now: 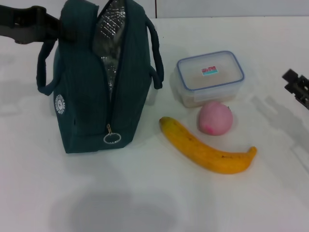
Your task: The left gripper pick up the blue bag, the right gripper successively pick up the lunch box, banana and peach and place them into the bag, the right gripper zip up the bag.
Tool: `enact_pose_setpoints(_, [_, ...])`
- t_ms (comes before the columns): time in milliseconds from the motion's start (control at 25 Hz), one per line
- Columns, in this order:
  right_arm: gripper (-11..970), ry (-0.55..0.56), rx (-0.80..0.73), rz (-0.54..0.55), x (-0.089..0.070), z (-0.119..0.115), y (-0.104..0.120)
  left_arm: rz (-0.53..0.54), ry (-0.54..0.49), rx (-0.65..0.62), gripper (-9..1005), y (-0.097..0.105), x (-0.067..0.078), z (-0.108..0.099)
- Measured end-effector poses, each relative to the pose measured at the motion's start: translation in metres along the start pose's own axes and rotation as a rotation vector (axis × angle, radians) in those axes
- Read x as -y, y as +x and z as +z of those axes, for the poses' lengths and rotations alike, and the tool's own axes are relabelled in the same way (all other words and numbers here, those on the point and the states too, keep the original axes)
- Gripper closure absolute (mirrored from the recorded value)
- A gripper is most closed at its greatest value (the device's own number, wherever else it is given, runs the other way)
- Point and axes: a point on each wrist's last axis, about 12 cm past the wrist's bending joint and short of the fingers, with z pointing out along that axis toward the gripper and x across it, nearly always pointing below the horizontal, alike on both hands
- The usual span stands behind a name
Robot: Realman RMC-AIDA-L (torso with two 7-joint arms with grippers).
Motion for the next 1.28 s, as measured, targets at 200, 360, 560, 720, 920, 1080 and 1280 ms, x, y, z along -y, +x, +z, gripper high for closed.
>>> enact_pose_setpoints(200, [301, 0.112, -0.036, 0.119, 0.008, 0.030, -0.003, 0.010, 0.002, 0.000, 957, -0.002, 0.002, 0.001])
enact_pose_setpoints(360, [297, 0.154, -0.085, 0.178, 0.006, 0.059, -0.001, 0.034, 0.002, 0.003, 957, -0.008, 0.008, 0.001])
enact_pose_setpoints(560, [299, 0.173, -0.106, 0.217, 0.003, 0.076, -0.001, 0.055, 0.003, -0.002, 956, -0.014, 0.013, 0.004])
enact_pose_setpoints(720, [300, 0.168, -0.118, 0.215, -0.002, 0.090, -0.003, 0.058, 0.004, -0.002, 956, -0.015, 0.014, 0.005])
enact_pose_setpoints(920, [301, 0.187, -0.121, 0.224, -0.004, 0.101, -0.006, 0.067, 0.008, 0.000, 956, -0.017, 0.017, 0.006])
enact_pose_setpoints(1080, [303, 0.185, -0.128, 0.214, -0.008, 0.109, -0.008, 0.073, 0.011, 0.003, 955, -0.019, 0.019, 0.006])
enact_pose_setpoints(1280, [304, 0.188, -0.134, 0.211, -0.011, 0.118, -0.010, 0.078, 0.010, 0.004, 955, -0.020, 0.019, 0.006])
